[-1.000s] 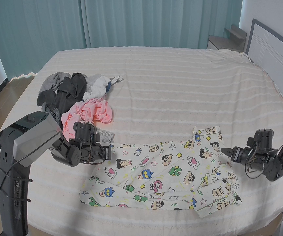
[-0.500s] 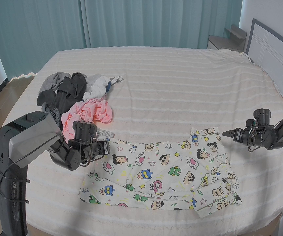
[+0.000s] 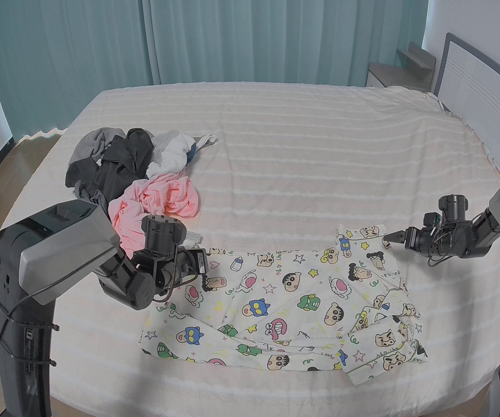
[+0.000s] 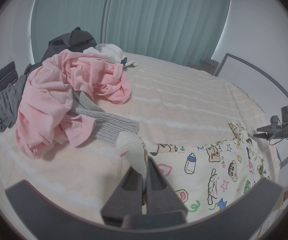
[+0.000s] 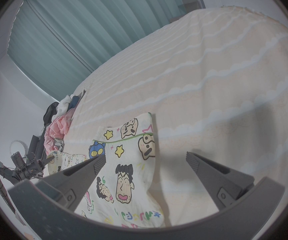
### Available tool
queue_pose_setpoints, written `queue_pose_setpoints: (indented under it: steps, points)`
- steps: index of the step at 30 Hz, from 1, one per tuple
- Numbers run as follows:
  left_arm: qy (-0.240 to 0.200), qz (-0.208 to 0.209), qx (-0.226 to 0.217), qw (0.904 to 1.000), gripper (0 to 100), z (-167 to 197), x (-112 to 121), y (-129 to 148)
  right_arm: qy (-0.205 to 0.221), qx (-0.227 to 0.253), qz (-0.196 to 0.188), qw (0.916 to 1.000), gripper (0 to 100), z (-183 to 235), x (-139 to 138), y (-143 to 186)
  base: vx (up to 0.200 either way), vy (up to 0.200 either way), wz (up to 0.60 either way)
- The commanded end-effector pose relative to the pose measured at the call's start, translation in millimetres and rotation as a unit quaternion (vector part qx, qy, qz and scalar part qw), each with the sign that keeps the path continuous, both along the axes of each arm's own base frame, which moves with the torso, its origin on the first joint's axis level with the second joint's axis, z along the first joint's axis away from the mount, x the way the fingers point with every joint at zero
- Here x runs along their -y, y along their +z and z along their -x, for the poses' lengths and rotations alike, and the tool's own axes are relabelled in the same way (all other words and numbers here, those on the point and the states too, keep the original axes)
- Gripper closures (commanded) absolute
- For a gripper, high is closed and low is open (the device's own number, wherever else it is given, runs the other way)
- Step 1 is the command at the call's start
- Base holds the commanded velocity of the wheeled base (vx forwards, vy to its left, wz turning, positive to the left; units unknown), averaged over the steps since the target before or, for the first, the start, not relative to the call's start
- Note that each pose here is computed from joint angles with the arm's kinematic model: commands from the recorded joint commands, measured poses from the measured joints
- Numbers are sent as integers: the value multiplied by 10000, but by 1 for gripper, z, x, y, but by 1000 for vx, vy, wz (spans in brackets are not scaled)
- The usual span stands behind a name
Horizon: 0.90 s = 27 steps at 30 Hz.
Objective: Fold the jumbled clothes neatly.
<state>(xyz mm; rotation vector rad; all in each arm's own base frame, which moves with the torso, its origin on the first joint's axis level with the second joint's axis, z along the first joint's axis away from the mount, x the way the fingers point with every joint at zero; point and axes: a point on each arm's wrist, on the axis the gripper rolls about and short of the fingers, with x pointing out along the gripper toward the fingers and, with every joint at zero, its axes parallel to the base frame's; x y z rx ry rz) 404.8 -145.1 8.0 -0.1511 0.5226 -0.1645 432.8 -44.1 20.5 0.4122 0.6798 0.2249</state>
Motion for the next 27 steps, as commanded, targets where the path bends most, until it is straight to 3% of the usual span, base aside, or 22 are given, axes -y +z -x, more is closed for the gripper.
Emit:
queue_pose_setpoints:
  steps: [1, 11, 19, 20, 27]
  points:
    - [-62, -19, -36, 10000, 100, 2, 6, -6, 144, -98, -69, 9998, 0, -11, -6, -13, 0, 0, 0]
    - [165, 63, 43, 9998, 100, 0, 5, -1, 575, -102, -168, 9981, 0, -22, -36, -27, 0, 0, 0]
    - [224, 62, 60, 9997, 100, -2, 1, 0, 560, 47, -142, 9983, 0, -36, -39, -28, 0, 0, 0]
    - [227, 52, 63, 9997, 100, -2, 1, 0, 560, 47, -142, 9983, 100, -36, -39, -28, 0, 0, 0]
    - [402, 66, 116, 9991, 100, -7, -13, 4, 487, 76, -118, 9987, 100, -34, -32, -25, 0, 0, 0]
